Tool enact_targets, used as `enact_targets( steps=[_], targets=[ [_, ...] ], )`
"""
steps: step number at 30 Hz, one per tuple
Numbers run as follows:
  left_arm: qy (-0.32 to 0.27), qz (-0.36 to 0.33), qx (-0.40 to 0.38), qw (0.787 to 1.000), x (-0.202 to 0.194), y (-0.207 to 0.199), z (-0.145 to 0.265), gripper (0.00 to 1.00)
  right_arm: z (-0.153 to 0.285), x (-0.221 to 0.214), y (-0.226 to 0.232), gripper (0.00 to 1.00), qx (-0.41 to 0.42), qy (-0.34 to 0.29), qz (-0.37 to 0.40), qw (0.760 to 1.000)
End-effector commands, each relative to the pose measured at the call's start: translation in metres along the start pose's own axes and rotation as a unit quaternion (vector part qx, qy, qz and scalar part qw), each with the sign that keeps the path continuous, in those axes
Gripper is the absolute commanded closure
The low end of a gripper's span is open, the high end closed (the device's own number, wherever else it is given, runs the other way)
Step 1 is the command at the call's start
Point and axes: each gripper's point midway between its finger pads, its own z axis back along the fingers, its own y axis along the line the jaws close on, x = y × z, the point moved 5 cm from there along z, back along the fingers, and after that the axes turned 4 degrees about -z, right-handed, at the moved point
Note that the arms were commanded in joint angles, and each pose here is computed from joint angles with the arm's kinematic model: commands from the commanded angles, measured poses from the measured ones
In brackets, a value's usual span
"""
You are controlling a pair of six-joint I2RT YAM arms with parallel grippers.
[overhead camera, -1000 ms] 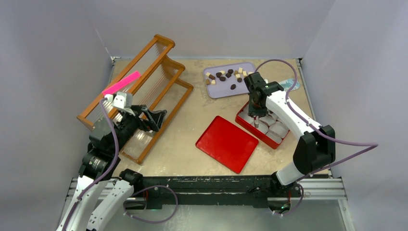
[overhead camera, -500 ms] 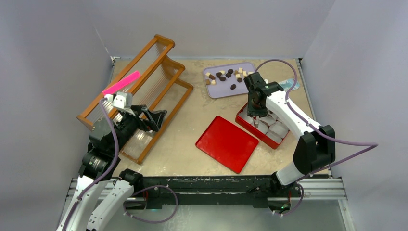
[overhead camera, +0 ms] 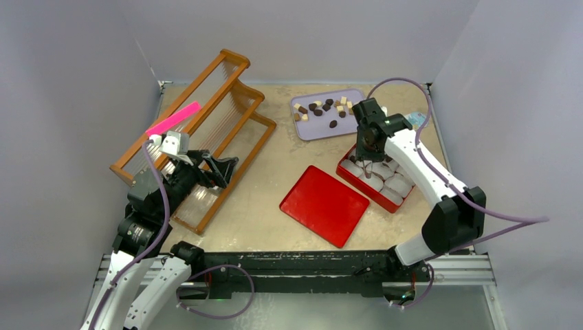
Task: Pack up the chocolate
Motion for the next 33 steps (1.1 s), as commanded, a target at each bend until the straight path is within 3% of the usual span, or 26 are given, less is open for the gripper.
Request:
enact_targets(
  steps=[1,12,20,33],
  targets=[
    [-0.012,-0.007,-0.006,1.000,0.006,-0.002,0.002,0.02,0.037,0.027,-0.005,0.62,0.022,-0.075,-0.013,0.997],
    [-0.010,-0.008,-0.004,1.000,0.005,-0.002,0.001,0.02,0.036,0.079,0.040,0.61,0.129,-0.139,0.063,0.980],
    [-0.009,-0.007,-0.002,1.000,0.004,-0.001,0.000,0.03,-0.003,0.099,0.071,0.61,0.133,-0.108,0.076,0.982],
    [-0.010,-0.008,-0.001,1.000,0.005,-0.001,0.001,0.02,-0.057,0.105,0.085,0.57,0.072,-0.053,0.045,0.995]
  ],
)
